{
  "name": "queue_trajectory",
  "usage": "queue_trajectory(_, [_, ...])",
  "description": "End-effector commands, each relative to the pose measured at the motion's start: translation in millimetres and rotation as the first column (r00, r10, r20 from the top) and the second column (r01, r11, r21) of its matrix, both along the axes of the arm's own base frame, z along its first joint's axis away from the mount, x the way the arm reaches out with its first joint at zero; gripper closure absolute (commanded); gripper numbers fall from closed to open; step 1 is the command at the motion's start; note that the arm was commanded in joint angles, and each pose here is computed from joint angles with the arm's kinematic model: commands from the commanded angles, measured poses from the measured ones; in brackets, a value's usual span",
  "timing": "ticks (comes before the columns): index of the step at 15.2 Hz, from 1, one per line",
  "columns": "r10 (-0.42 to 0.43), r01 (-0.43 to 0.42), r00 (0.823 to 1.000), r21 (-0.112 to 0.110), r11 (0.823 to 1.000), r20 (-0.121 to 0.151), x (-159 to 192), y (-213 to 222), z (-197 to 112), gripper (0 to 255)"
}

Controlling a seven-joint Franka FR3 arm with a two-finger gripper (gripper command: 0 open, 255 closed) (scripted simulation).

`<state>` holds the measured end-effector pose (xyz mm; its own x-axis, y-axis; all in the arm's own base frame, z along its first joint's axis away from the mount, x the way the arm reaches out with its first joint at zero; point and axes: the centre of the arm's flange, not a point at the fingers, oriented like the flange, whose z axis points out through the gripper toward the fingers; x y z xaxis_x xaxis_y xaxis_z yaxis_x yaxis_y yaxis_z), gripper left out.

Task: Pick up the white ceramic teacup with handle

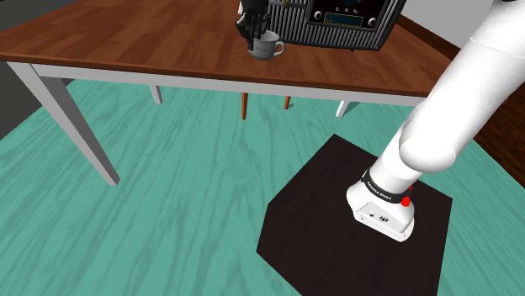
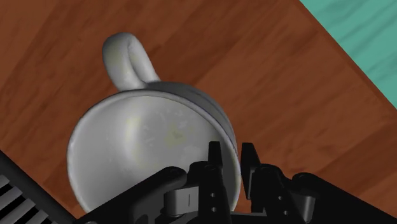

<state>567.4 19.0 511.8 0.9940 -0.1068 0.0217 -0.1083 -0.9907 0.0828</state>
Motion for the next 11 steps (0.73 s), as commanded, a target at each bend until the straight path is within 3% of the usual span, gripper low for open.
queue_trajectory(1, [0.0,0.0,1.0,0.0,1.0,0.0,0,0,9,255])
queue_trajectory(11, [0.0,0.0,1.0,0.0,1.0,0.0,0,0,61,255])
